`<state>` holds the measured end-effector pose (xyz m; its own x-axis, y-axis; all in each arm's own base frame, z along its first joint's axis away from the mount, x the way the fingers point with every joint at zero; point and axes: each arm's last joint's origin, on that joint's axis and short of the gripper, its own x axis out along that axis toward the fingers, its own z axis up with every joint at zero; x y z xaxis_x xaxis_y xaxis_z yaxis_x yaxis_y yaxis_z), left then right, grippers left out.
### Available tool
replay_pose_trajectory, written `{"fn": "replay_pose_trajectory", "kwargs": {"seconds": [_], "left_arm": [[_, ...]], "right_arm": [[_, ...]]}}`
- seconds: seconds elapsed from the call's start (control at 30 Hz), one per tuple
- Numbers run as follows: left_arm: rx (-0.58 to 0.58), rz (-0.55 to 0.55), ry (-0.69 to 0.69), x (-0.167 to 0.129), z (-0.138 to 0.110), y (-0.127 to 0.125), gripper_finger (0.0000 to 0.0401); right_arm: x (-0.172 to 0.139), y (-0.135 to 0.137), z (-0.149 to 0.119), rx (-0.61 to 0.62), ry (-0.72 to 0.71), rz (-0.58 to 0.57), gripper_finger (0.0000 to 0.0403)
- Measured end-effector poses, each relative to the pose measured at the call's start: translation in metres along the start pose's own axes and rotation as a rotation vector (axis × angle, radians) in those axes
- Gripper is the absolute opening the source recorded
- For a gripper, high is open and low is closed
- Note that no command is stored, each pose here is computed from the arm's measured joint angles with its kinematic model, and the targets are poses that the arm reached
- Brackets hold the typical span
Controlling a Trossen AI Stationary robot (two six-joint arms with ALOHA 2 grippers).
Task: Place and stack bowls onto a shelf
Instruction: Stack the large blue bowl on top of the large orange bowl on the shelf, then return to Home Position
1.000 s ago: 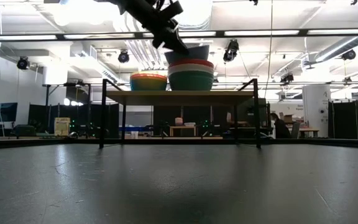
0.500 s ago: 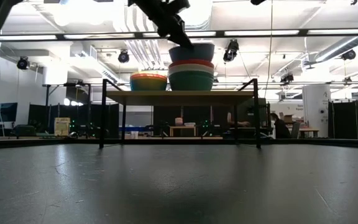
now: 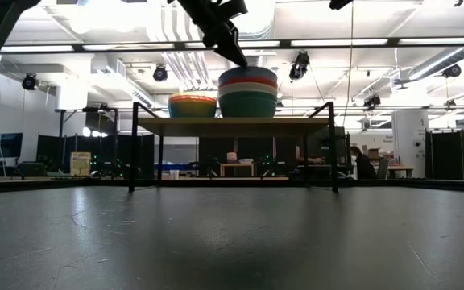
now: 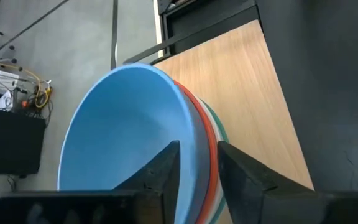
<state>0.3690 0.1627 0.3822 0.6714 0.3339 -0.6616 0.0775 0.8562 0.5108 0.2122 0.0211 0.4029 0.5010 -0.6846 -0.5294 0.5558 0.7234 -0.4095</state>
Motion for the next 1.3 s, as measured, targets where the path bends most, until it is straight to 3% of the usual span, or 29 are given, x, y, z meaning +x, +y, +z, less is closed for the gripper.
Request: {"fn": "replay_pose_trajectory", "kwargs": {"seconds": [0.2, 0.5, 0.7, 0.83, 1.0, 1.3], "left_arm": [[0.003, 0.016, -0.013, -0.009, 0.003, 0.004, 0.0106], [-0.007, 0.045, 0.05, -0.033, 0.002, 0.015, 0.0097], [-0.185, 0.158, 0.144, -0.039, -0.029, 0.049, 0.0078], [-0.285, 0.184, 0.197, -0.035, -0.054, 0.064, 0.0077], [-0.322, 0.174, 0.221, -0.017, -0.074, 0.067, 0.0077], [-0.3, 0.097, 0.13, 0.002, -0.078, 0.06, 0.0077]], "right_arm": [[0.0, 0.0, 0.0, 0.001, 0.0, 0.0, 0.0137], [0.0, 0.0, 0.0, 0.002, 0.001, 0.0, 0.0137], [0.0, -0.002, -0.004, 0.017, 0.031, -0.012, 0.0137], [0.0, -0.003, -0.007, 0.03, 0.054, -0.023, 0.0137], [0.0, -0.003, -0.008, 0.027, 0.059, -0.026, 0.0137], [0.0, -0.003, -0.008, 0.039, 0.058, -0.025, 0.0137]]}}
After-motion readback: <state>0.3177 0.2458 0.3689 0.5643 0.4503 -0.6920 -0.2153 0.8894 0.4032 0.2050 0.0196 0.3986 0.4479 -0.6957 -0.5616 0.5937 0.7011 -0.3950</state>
